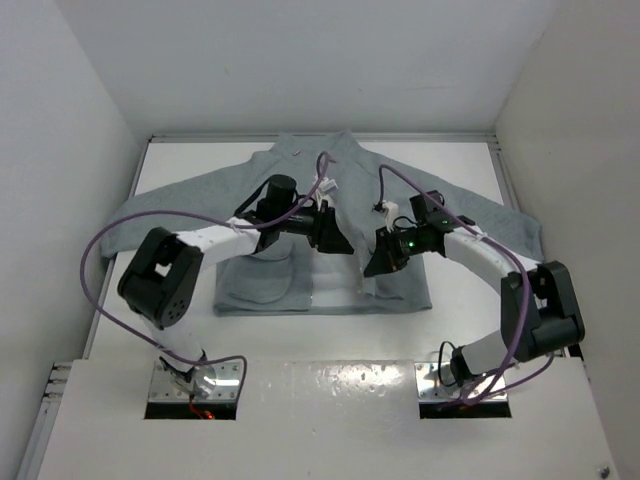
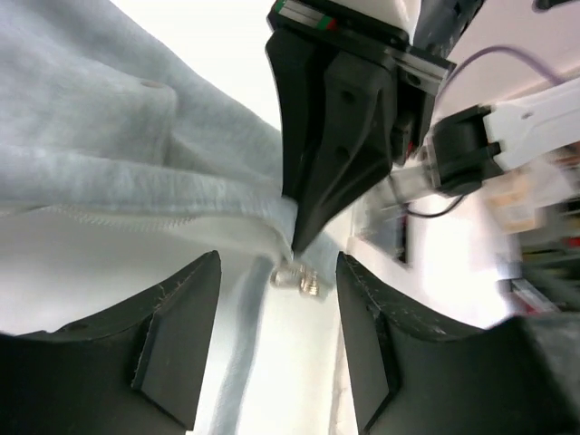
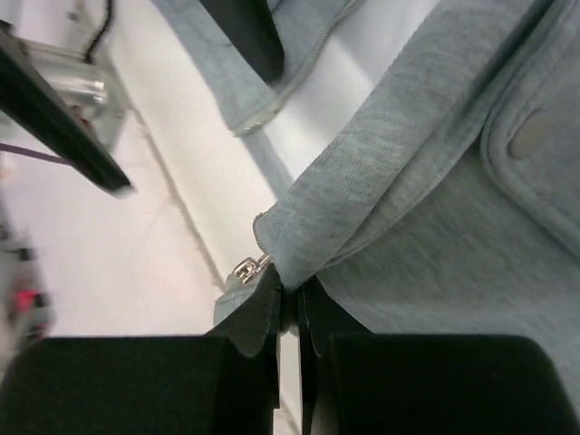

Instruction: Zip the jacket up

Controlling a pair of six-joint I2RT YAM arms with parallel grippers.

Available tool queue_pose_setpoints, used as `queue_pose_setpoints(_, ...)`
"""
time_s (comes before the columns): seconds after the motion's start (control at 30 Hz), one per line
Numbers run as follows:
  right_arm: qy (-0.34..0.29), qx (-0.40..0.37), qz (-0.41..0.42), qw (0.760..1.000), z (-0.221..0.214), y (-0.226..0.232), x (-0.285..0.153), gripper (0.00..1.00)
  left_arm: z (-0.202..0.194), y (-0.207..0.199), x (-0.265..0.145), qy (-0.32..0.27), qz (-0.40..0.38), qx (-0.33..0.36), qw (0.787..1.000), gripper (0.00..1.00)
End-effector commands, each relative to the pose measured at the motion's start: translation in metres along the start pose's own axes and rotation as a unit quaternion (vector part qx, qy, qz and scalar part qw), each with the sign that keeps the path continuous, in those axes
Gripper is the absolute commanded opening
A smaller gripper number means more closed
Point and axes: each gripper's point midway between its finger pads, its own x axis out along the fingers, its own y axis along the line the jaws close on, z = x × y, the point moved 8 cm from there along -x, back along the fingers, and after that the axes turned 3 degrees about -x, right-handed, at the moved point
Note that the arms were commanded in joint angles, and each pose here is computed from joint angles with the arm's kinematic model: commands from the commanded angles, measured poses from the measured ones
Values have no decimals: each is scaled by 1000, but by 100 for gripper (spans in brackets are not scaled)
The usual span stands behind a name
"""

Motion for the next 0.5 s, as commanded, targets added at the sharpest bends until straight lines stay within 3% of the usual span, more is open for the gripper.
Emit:
queue_pose_setpoints(0.0,-41,-143,-59,987,22,2,-9,0,19,-20,-25,-2,46,114,992,59)
queue_pose_setpoints(0.07,-83,-221,-98,967,36,4,-3,0,15,-19,-35,5,105,114,988,59)
queue_pose_setpoints(0.13,-91,-251,-115,957,36,1,5,0,11,-21,-51,1,174,134,976,58)
queue_pose_setpoints(0.17,-130,-277,-148,940,44,-11,10,0,-3,-16,-58,10,206,128,970,57)
queue_pose_setpoints(0.23,-170,-263,-186,931,52,-19,7,0,-9,-19,-81,-11,287,146,947,54)
queue_pose_setpoints(0.3,-210,-310,-236,897,60,-22,7,0,-37,-17,-89,0,332,149,931,53)
queue_pose_setpoints(0.33,-227,-362,-260,866,68,-20,5,0,-42,-15,-98,-8,365,150,919,53)
queue_pose_setpoints(0.43,-240,-412,-278,834,68,-15,9,0,-67,-22,-104,-4,375,165,912,53)
queue_pose_setpoints(0.47,-241,-409,-276,836,68,-13,9,0,-71,-20,-104,1,376,162,912,53)
